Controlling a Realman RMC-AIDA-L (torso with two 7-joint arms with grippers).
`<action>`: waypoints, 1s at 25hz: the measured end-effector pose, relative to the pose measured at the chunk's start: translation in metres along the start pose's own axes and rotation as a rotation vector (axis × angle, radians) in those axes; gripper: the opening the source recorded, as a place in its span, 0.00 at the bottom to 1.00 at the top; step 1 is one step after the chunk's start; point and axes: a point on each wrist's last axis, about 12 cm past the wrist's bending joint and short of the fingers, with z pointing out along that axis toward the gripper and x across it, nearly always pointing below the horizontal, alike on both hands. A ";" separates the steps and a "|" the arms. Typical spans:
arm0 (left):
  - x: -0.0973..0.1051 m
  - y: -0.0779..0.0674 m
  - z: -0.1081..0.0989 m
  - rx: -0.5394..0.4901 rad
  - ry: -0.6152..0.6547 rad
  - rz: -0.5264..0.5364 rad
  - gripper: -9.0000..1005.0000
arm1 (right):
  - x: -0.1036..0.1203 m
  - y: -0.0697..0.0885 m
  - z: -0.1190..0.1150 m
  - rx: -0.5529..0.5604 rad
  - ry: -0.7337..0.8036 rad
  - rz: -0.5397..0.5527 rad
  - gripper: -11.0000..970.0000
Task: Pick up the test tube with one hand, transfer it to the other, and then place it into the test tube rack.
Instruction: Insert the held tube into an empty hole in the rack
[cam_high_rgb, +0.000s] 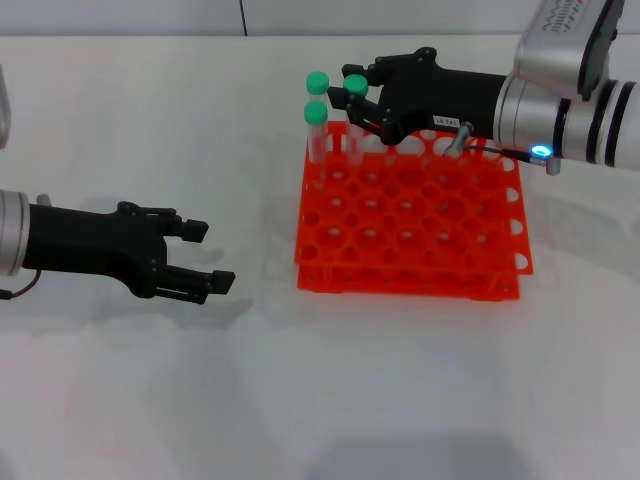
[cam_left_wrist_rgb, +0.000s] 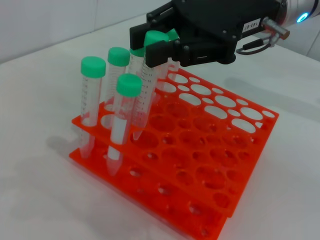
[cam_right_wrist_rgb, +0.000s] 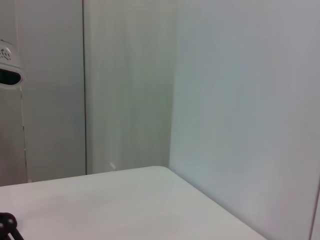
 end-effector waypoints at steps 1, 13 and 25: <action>0.000 0.000 0.000 0.000 0.000 0.000 0.86 | 0.000 0.000 0.000 0.000 0.000 0.001 0.28; 0.000 0.000 0.000 0.000 0.000 0.000 0.86 | -0.001 0.000 -0.001 -0.004 -0.012 0.007 0.28; 0.000 0.000 -0.001 -0.001 0.001 0.000 0.86 | -0.003 0.000 -0.001 -0.006 -0.017 0.013 0.28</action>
